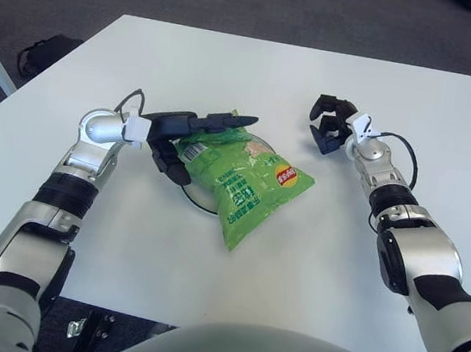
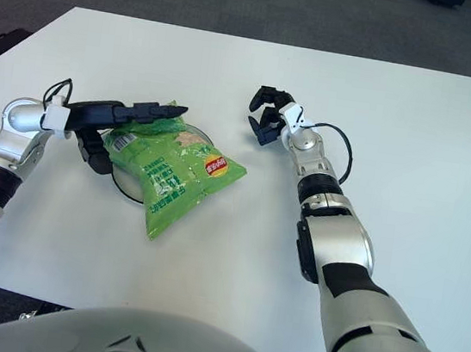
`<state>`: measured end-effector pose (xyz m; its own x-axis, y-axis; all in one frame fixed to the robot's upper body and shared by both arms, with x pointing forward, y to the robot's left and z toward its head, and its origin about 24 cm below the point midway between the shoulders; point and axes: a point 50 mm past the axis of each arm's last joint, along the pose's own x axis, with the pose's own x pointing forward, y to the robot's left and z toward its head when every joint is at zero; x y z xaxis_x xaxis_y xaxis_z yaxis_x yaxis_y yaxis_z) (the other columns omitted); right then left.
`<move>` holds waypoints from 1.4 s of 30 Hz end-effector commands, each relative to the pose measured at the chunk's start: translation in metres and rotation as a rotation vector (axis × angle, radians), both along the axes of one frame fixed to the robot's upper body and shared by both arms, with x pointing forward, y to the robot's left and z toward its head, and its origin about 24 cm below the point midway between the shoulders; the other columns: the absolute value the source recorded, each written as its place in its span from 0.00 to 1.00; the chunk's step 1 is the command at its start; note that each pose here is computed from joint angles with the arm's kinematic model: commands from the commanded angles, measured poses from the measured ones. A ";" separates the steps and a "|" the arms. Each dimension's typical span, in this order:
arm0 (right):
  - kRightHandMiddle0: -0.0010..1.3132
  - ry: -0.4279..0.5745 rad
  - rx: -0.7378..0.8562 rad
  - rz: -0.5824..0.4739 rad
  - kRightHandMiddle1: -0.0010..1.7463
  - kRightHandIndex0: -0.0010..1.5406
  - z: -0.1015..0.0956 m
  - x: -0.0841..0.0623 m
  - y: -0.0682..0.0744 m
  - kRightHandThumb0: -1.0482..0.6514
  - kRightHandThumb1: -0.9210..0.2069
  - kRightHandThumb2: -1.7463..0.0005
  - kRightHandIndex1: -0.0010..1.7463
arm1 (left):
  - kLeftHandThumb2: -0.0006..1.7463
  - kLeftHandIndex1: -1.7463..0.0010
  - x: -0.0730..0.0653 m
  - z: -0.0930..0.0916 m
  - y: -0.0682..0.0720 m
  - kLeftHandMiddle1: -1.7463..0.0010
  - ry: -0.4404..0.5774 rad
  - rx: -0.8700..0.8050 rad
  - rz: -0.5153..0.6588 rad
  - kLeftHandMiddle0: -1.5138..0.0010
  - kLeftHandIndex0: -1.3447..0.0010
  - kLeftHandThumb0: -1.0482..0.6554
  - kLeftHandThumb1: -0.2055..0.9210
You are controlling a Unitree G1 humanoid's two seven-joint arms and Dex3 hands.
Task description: Put the snack into the plate.
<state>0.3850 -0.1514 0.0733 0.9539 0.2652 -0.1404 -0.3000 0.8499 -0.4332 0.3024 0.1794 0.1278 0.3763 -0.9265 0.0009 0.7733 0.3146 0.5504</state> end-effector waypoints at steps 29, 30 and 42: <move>0.53 0.208 -0.075 -0.005 0.94 0.54 -0.052 -0.024 -0.008 0.61 0.81 0.06 1.00 | 0.35 0.31 0.013 -0.019 0.078 0.51 -0.208 -0.542 1.012 0.76 1.00 0.21 1.00; 0.53 0.207 -0.076 -0.006 0.94 0.54 -0.052 -0.024 -0.009 0.61 0.82 0.06 1.00 | 0.35 0.29 0.013 -0.020 0.079 0.49 -0.201 -0.551 1.025 0.75 1.00 0.22 1.00; 0.51 0.199 -0.078 -0.027 0.96 0.54 -0.052 -0.025 -0.014 0.61 0.82 0.05 1.00 | 0.43 0.00 0.025 -0.072 0.088 0.11 0.181 -0.636 1.392 0.61 0.78 0.39 0.85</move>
<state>0.3841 -0.1548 0.0714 0.9551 0.2575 -0.1464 -0.2960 0.8465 -0.4424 0.3225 0.2666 0.0593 0.9580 0.2359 0.1628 -0.2423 0.9700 0.0199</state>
